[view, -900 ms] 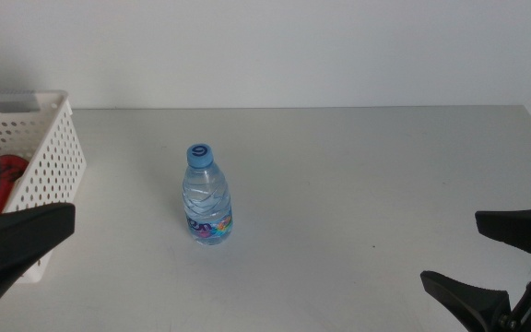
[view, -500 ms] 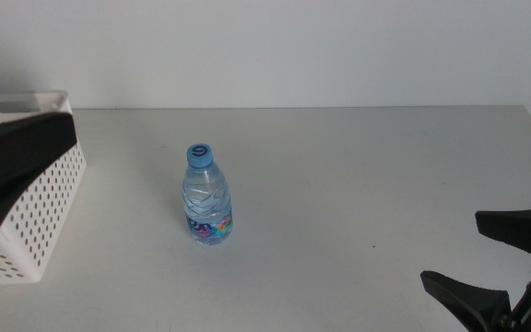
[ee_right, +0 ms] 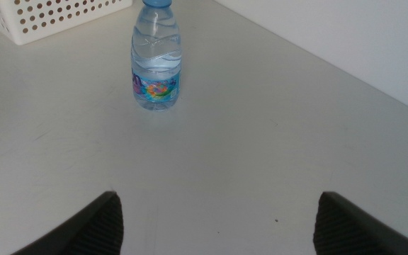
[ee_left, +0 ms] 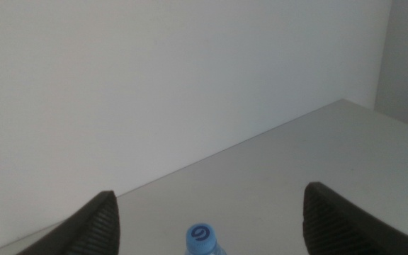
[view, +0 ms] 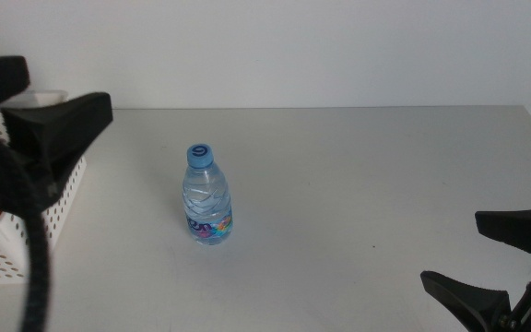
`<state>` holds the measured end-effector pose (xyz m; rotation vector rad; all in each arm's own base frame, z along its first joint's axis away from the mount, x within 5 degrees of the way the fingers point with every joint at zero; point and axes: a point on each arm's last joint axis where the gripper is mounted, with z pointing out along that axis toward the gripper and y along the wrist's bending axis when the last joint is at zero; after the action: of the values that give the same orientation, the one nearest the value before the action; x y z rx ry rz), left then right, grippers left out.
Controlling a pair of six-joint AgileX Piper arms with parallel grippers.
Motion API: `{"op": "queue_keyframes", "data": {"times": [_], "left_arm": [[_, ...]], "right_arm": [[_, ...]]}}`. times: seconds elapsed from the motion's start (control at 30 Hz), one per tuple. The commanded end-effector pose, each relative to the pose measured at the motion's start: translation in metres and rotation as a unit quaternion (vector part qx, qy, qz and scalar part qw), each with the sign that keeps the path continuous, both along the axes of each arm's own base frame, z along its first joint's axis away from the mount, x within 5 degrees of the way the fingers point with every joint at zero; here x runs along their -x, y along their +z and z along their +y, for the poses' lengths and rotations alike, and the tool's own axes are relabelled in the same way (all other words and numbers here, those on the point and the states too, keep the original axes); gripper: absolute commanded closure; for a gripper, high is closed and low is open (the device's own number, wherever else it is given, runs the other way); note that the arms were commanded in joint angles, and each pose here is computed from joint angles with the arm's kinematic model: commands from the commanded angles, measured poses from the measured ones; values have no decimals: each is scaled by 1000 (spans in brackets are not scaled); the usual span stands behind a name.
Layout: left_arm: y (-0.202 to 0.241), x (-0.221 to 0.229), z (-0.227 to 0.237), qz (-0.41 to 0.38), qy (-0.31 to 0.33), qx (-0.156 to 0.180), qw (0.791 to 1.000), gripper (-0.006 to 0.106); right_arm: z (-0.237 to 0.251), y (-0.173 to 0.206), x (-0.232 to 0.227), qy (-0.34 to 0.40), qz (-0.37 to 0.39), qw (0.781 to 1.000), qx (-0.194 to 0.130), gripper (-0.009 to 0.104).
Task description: Use arms to grab the bottles and put them into the dustbin to the left of the table.
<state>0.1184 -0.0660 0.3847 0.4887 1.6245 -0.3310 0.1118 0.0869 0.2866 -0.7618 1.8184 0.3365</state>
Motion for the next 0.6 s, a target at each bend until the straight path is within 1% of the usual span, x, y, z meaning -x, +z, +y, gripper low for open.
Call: {"op": "queue_keyframes", "data": {"times": [0.0, 0.17, 0.27, 0.37, 0.43, 0.57], "left_arm": [[-2, -8, -5, -39, 1, 29, 999, 15], [-49, -14, -6, -67, 8, 79, 995, 15], [-82, -14, -6, -57, 11, 76, 995, 15], [-109, -18, -7, -28, 18, 71, 997, 15], [-119, -23, -8, -17, 26, 75, 997, 15], [-126, -39, -16, -25, 33, 84, 996, 15]], "right_arm": [[1, 14, -2, 2, -40, 999, -26, 17], [1, 14, -2, 2, -40, 999, -26, 17], [1, 14, -2, 2, -40, 999, -26, 17], [1, 14, -2, 2, -40, 999, -26, 17], [1, 14, -2, 2, -40, 999, -26, 17], [1, 14, -2, 2, -40, 999, -26, 17]]}}
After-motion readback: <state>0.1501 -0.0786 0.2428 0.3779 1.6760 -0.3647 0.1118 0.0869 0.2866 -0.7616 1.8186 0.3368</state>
